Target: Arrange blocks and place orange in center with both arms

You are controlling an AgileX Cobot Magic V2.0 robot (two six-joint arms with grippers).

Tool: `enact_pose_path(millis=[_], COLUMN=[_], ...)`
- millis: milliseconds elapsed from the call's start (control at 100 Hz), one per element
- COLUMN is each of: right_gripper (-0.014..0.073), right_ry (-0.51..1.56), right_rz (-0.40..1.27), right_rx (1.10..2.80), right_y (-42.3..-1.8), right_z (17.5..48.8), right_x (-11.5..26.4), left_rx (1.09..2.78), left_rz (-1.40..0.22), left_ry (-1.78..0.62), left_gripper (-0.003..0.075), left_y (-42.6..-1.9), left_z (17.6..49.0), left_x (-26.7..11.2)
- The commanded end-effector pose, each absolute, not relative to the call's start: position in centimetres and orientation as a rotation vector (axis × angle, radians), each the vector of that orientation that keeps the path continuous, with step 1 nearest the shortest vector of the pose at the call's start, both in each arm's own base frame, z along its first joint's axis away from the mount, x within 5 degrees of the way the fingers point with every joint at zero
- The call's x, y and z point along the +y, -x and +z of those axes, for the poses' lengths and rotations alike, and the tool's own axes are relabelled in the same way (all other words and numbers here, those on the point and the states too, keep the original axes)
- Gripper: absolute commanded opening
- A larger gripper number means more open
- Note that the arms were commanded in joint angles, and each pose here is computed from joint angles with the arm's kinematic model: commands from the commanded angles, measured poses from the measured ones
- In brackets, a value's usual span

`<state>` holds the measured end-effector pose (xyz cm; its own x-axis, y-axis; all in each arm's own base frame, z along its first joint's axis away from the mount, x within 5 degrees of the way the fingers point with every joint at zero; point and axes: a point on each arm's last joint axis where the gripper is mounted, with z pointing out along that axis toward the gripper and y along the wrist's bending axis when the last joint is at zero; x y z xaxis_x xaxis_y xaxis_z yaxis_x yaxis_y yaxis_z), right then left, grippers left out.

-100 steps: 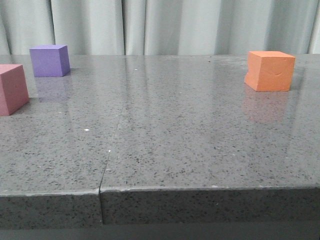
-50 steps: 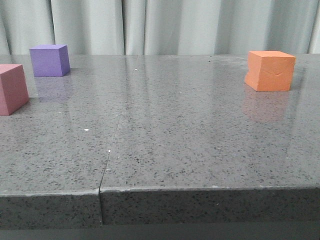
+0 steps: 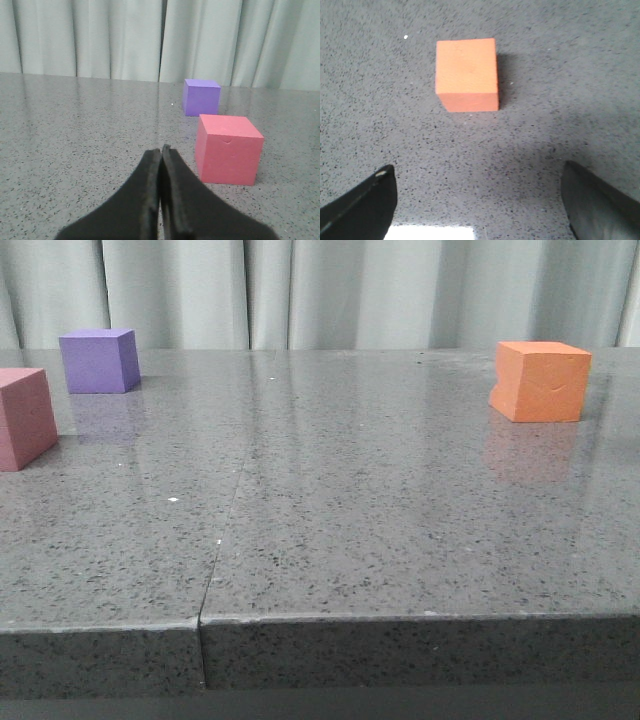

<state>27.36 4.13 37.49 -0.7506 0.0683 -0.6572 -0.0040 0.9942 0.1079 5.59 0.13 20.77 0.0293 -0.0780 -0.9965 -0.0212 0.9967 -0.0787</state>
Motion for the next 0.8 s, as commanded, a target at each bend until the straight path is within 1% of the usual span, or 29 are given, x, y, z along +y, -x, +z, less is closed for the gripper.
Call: enact_pose_path(millis=[0, 160, 390, 600, 790], right_gripper=[0.0654, 0.0654, 0.0654, 0.0654, 0.0654], right_ry=[-0.016, -0.009, -0.014, -0.018, -0.019], right_rz=[0.134, 0.120, 0.116, 0.147, 0.134], right_rx=[2.394, 2.480, 2.555, 2.622, 2.686], right_y=[-28.6, -31.6, -35.5, -38.6, -40.7], right_z=[39.2, 39.4, 39.3, 38.0, 35.9], right_x=[4.7, 5.4, 6.2, 7.0, 7.4], left_rx=[1.471, 1.471, 1.471, 1.471, 1.471], left_rz=[-0.045, -0.045, -0.045, -0.045, -0.045], left_ry=[0.078, 0.078, 0.078, 0.078, 0.078], left_gripper=[-0.0020, -0.0020, -0.0020, -0.0020, -0.0020], left_y=[-5.5, -5.5, -5.5, -5.5, -5.5], left_z=[20.3, 20.3, 20.3, 20.3, 20.3], left_x=[0.1, 0.1, 0.1, 0.1, 0.1])
